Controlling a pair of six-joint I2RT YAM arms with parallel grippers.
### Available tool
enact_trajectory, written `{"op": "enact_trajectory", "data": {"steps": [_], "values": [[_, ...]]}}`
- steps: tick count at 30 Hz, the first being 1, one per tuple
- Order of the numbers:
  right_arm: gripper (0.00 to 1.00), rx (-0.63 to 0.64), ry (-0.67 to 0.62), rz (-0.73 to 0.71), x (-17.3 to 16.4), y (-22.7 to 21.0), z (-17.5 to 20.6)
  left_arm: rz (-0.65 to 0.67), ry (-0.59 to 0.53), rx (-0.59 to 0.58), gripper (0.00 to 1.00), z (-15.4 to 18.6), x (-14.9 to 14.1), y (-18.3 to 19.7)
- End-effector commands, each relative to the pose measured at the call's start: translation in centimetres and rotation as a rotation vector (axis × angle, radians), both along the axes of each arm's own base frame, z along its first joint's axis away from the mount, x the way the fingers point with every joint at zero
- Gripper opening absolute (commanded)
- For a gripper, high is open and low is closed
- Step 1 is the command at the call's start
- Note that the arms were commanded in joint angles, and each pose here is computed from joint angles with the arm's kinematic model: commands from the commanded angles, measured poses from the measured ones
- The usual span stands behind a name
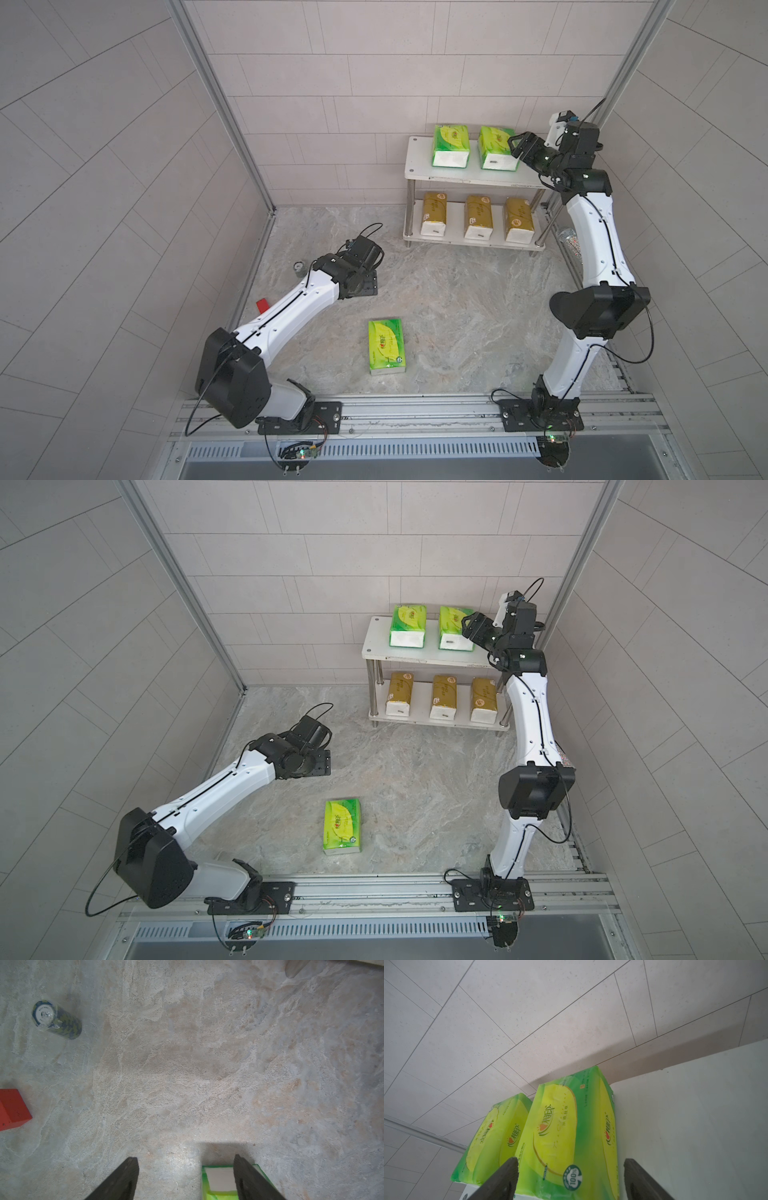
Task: Place the tissue boxes on the shelf by color
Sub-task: Place a box of tissues on the shelf, then move the box of tissues to the center of the board.
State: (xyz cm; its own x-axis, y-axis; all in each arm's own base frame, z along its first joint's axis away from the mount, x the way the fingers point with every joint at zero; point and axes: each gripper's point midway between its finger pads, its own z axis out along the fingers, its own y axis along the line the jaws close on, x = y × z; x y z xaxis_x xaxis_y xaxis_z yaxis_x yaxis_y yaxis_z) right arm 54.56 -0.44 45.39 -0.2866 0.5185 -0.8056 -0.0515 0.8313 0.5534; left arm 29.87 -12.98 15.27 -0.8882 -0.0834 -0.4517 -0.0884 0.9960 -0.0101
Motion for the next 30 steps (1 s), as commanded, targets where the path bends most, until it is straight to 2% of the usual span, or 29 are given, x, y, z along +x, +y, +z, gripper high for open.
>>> {"op": "enact_trajectory", "data": {"steps": [1, 10, 16, 19, 25, 30], "values": [[0.81, 0.009, -0.028, 0.021, -1.6, 0.3, 1.8, -0.005, -0.036, -0.008, 0.80, 1.6, 0.1, 0.0], [0.84, -0.046, 0.000, 0.020, -4.8, 0.5, 1.9, -0.045, -0.018, -0.025, 0.80, 1.6, -0.4, -0.6], [0.86, -0.083, 0.023, 0.005, -10.0, 0.6, 1.3, -0.140, 0.030, 0.012, 0.80, 1.2, -2.4, -1.9], [0.86, -0.084, 0.065, 0.030, -13.3, 1.4, -0.2, -0.172, 0.055, 0.057, 0.80, 0.9, -4.1, -2.0], [0.86, -0.105, 0.209, 0.136, -21.2, 5.2, -7.1, -0.165, 0.117, 0.107, 0.81, -0.7, -7.9, -0.9], [0.86, -0.128, 0.373, 0.242, -27.2, 8.7, -14.2, -0.176, 0.168, 0.076, 0.82, -3.1, -10.4, -1.1]]}}
